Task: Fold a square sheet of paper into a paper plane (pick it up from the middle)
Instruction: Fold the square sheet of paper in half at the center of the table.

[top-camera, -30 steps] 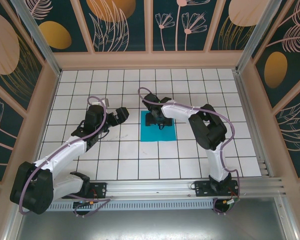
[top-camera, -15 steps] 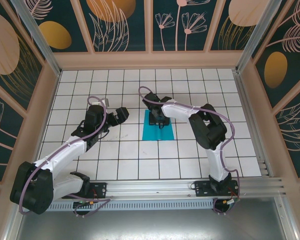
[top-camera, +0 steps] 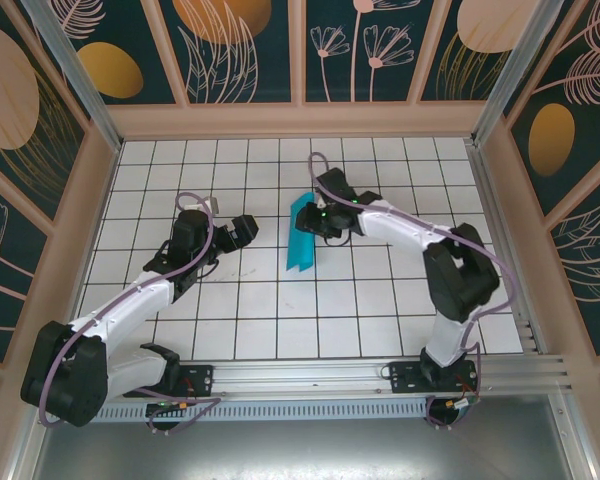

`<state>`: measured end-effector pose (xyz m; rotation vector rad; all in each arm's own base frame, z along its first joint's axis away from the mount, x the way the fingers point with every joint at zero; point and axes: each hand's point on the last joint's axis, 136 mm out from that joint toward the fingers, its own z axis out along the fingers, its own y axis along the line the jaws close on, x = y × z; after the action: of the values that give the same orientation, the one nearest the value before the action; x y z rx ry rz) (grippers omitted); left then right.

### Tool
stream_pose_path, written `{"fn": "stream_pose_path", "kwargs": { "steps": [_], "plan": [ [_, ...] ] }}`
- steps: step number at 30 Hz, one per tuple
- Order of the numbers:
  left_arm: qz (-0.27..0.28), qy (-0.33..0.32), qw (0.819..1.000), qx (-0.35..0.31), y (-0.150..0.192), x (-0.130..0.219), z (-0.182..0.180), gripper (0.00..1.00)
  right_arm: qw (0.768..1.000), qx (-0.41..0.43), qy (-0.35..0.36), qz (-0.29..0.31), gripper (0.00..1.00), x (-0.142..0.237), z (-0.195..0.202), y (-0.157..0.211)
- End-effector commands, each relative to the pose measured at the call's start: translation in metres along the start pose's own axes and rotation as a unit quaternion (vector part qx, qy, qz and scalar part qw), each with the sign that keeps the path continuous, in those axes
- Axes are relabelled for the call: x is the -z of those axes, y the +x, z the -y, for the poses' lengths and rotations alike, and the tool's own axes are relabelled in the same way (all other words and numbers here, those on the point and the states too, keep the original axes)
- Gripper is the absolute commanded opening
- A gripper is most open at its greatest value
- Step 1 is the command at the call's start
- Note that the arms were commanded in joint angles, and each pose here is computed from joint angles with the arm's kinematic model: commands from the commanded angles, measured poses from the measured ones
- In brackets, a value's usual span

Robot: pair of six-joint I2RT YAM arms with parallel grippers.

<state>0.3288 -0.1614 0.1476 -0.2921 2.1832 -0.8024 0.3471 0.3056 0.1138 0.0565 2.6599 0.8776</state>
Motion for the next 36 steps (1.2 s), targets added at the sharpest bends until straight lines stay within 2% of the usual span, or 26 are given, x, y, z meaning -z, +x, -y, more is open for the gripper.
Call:
{"fn": "stream_pose_path", "kwargs": {
  "steps": [1,4,12,15,17,23,26,31,36],
  "plan": [
    [-0.001,0.013,1.0,-0.006,-0.006,0.001,0.011,0.99,0.983,-0.031,-0.179,-0.005,0.39,0.023,-0.04,-0.008],
    [-0.003,0.024,1.0,-0.002,-0.005,0.0,0.015,0.99,0.98,-0.048,-0.191,-0.015,0.41,0.015,-0.028,-0.001],
    [-0.03,0.056,0.998,0.001,0.004,-0.006,0.025,0.99,0.988,-0.085,-0.125,-0.04,0.41,-0.025,0.022,0.014],
    [-0.038,0.063,0.997,0.001,0.007,-0.007,0.027,0.99,0.991,-0.086,-0.093,-0.039,0.46,-0.03,0.039,0.019],
    [-0.044,0.075,0.996,0.0,0.01,-0.007,0.031,0.99,0.994,-0.088,-0.059,-0.027,0.5,-0.029,0.053,0.019],
    [-0.06,0.095,0.994,0.005,0.017,-0.009,0.035,0.99,0.997,-0.074,0.006,-0.032,0.56,-0.025,0.079,0.025],
    [-0.061,0.097,0.993,0.006,0.017,-0.009,0.036,0.99,0.997,-0.07,0.024,-0.032,0.64,-0.023,0.085,0.027],
    [-0.064,0.106,0.992,0.007,0.018,-0.009,0.038,0.99,0.997,-0.063,0.047,-0.024,0.69,-0.013,0.09,0.025],
    [-0.069,0.112,0.991,0.012,0.02,-0.012,0.04,0.99,0.997,-0.059,0.051,-0.013,0.69,-0.003,0.09,0.025]
  ]
}}
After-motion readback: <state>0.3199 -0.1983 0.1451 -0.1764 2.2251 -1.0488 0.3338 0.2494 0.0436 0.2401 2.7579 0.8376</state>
